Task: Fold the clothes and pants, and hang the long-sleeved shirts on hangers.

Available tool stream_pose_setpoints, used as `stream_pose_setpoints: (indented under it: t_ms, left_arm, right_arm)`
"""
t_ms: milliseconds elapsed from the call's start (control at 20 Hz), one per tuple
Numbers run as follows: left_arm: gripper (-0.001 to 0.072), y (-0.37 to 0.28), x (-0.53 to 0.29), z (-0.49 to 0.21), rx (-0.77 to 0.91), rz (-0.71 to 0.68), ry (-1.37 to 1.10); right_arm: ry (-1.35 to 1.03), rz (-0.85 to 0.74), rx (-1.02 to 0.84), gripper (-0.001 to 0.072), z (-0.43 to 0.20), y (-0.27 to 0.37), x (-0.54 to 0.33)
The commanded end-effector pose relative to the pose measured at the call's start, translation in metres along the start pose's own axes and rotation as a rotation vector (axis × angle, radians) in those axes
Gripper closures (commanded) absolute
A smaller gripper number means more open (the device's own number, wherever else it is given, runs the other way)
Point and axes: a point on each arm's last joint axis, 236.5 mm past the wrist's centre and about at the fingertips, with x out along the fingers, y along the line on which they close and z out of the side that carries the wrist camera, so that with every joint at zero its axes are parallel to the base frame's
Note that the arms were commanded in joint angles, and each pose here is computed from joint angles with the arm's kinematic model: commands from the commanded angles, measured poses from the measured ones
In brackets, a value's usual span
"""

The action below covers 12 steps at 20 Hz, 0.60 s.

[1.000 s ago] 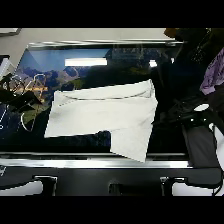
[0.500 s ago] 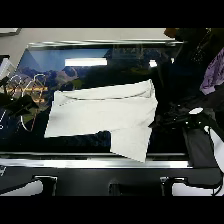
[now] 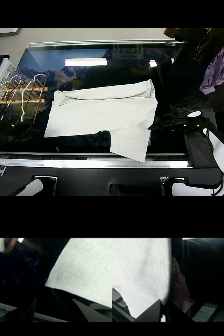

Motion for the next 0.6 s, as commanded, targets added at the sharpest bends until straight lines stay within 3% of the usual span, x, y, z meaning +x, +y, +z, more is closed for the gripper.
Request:
stream_pose_setpoints:
  t_ms: [0, 300, 550]
  left_arm:
    - [0.0182, 0.007, 0.022, -0.014, -0.039, -0.048, -0.002]
    - [0.0182, -0.01, 0.045, -0.012, -0.079, -0.16, -0.009]
    - [0.0182, -0.009, 0.056, -0.012, -0.096, -0.169, 0.015]
  right_arm:
    - [-0.023, 0.031, 0.01, 0.0676, 0.003, 0.006, 0.002]
    - [-0.034, 0.058, 0.003, 0.0676, 0.003, 0.017, -0.003]
    - [-0.033, 0.063, 0.015, 0.0676, 0.001, 0.021, -0.006]
